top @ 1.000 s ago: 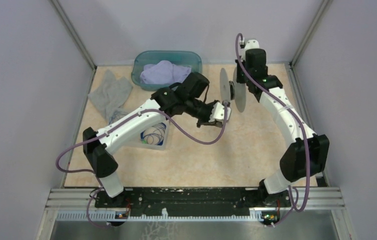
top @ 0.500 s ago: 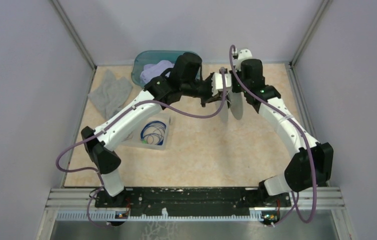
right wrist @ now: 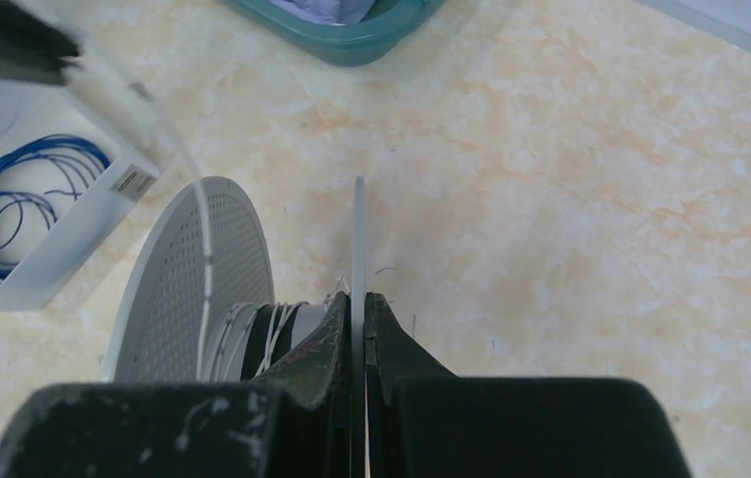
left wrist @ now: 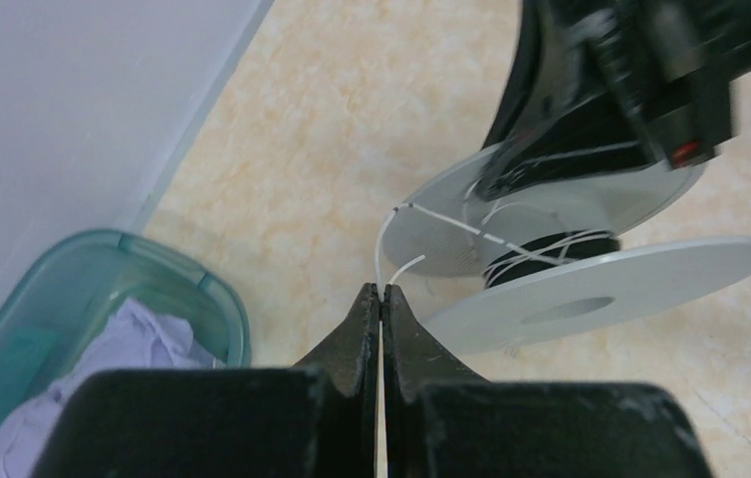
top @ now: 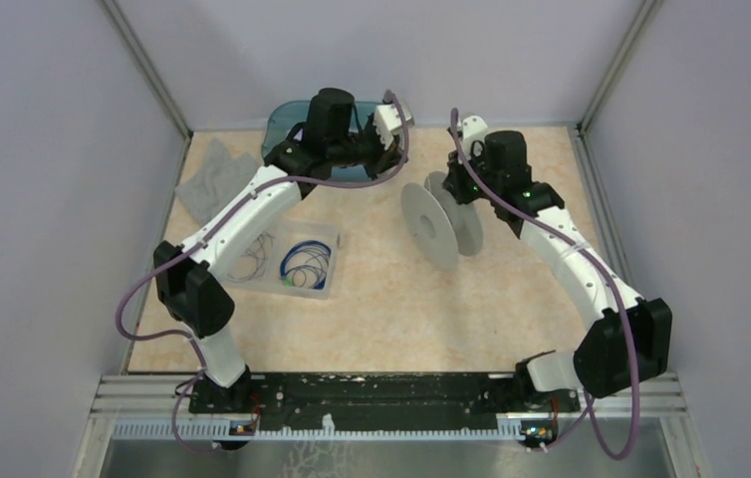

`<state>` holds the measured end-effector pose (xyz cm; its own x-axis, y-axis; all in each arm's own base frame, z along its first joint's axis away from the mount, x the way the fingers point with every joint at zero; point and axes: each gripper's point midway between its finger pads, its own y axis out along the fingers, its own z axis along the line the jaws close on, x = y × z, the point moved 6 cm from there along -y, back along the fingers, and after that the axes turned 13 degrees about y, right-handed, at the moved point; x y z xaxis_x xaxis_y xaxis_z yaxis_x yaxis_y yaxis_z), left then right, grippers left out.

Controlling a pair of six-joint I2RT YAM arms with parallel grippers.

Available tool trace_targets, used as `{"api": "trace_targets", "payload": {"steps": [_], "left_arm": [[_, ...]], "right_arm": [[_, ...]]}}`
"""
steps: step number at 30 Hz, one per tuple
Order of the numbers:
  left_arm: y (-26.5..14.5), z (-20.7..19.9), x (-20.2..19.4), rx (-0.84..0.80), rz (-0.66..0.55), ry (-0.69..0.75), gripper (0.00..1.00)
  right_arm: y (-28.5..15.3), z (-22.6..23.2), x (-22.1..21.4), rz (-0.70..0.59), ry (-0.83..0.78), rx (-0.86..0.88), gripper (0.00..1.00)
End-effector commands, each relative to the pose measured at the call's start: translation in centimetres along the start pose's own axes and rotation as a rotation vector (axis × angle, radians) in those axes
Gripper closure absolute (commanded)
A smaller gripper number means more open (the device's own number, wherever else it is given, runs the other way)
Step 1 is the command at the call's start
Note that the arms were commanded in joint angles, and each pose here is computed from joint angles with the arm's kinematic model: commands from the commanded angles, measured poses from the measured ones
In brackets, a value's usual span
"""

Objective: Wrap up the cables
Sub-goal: Wrap the cable around the cable reel.

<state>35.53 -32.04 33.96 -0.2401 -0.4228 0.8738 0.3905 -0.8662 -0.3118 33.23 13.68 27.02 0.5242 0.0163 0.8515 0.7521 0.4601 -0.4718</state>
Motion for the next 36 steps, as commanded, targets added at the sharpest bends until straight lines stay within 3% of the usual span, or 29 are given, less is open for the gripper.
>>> {"api": "trace_targets", "payload": {"steps": [1,7,15,28,36], "left_arm": [[-1.4,1.4,-1.7,0.037,0.010,0.044,0.99],[-1.9,1.2,-6.4,0.007,0.099,0.130,0.99],[-1.7,-0.6,-9.6,-0.043,0.092,0.170,0.99],[-0.9,-2.7,-10.0,-0.101,-0.035,-0.073,0.99],[-2.7,-4.4,-8.1,-0.267,-0.237,-0.297,0.99]], "right_arm": [[-2.7,2.8,3.1,-0.109,-0.095,0.175,1.00],[-4.2,3.8,3.8,-0.101,-0.110,0.247,1.00],[-5.6,3.7,6.9,-0.150,0.008,0.308,1.00],[-5.3,3.2,9.3,-0.199,0.213,0.343,1.00],[-5.5,2.7,10.5,-0.231,0.308,0.361,1.00]]}}
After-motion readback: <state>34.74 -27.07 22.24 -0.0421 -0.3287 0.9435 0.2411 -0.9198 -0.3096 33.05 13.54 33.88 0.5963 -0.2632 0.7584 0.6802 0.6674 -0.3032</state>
